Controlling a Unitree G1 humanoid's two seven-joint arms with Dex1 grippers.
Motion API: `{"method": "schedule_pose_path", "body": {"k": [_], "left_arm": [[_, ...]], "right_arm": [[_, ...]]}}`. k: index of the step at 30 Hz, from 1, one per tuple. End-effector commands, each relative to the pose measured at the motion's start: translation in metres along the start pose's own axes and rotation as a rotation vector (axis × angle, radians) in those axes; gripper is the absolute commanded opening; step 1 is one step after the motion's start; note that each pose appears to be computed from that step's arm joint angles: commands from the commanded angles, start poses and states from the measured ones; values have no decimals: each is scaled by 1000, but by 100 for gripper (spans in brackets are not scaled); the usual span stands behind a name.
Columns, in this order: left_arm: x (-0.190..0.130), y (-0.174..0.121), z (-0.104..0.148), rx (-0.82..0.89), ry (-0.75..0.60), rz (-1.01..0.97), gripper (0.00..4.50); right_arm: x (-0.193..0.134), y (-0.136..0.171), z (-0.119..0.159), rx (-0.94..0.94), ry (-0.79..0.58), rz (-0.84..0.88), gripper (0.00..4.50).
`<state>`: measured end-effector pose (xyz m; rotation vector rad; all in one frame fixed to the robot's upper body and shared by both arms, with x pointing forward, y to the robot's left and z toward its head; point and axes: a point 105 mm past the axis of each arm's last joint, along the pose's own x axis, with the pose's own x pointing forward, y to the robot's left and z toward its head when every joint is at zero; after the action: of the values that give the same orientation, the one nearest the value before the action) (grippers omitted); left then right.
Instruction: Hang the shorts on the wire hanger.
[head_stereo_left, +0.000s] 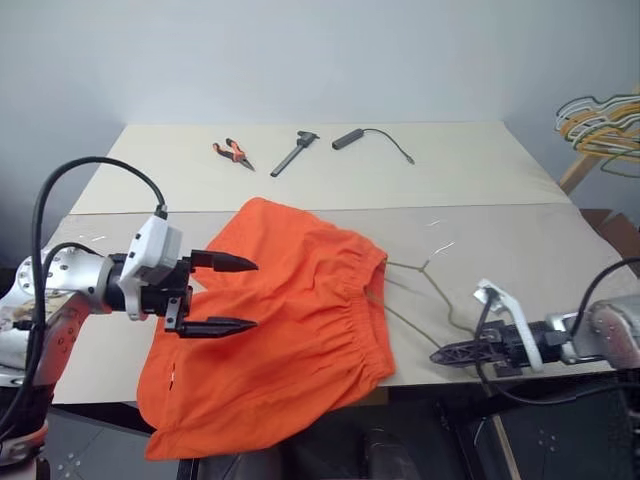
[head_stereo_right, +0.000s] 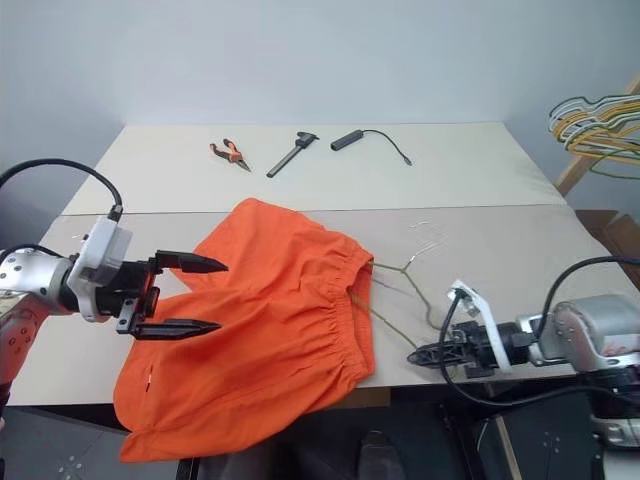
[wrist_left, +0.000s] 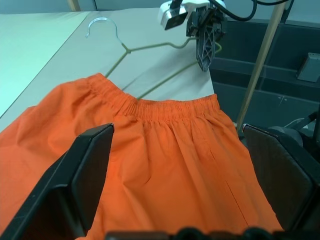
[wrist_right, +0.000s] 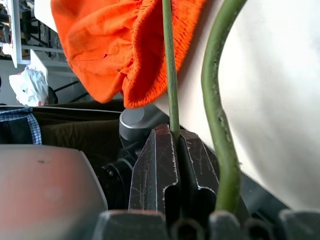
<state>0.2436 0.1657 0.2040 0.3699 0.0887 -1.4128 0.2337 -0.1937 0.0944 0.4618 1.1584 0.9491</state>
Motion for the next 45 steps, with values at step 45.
{"method": "schedule_pose_path", "body": {"k": [45], "left_arm": [[-28, 124, 86, 486, 99, 108, 448]], "right_arm": [[9, 138, 159, -1222, -51, -334, 0]]}}
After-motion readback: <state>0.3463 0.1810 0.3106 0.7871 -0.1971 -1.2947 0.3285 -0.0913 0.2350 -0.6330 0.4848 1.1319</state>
